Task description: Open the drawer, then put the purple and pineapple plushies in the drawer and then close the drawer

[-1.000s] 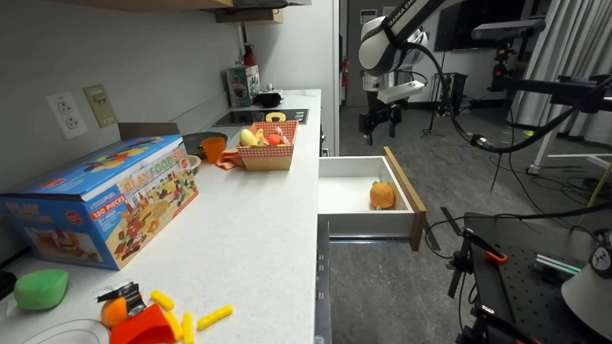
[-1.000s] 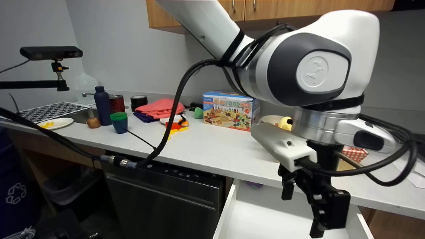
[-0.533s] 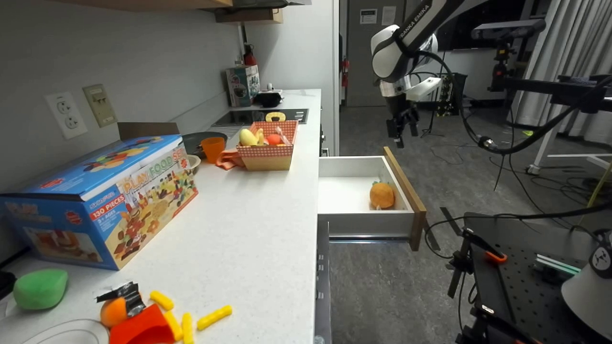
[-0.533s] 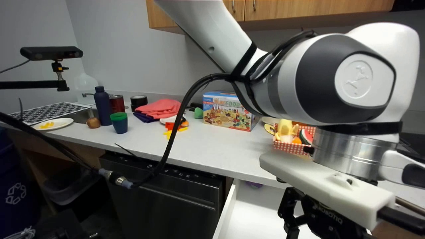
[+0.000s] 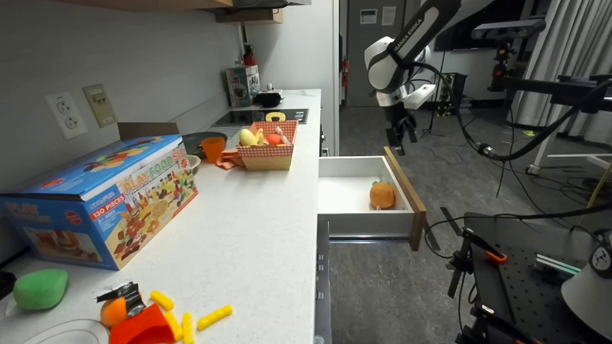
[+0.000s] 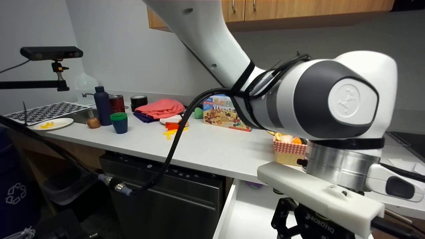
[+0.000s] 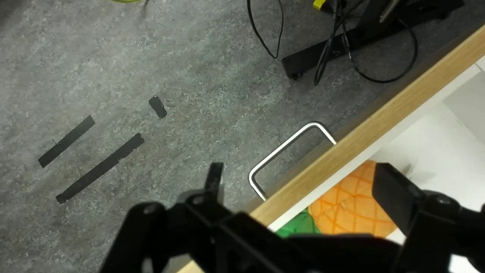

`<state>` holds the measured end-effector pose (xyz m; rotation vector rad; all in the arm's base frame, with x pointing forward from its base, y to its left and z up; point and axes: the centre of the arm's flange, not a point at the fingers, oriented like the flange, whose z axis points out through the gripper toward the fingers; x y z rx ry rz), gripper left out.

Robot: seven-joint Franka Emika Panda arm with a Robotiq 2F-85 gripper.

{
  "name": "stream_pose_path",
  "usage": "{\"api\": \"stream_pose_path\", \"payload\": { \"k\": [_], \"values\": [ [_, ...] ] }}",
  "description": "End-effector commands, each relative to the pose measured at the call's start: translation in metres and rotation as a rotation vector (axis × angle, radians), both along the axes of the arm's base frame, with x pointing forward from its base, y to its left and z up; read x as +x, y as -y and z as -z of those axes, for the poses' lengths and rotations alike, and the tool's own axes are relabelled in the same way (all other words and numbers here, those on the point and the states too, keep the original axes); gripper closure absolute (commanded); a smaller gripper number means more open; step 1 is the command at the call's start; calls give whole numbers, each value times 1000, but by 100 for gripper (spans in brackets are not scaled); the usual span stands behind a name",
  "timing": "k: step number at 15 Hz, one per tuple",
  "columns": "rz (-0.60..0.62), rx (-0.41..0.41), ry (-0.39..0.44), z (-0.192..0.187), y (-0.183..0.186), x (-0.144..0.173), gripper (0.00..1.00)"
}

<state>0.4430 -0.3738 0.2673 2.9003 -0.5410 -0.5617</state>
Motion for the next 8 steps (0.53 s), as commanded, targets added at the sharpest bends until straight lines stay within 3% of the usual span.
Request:
{"api": "stream_pose_path", "payload": {
  "k": [1,8],
  "values": [
    [-84,-13,-93,32,-5,3,0],
    [-268,58,-256,84,-12,-3,0]
  ]
}}
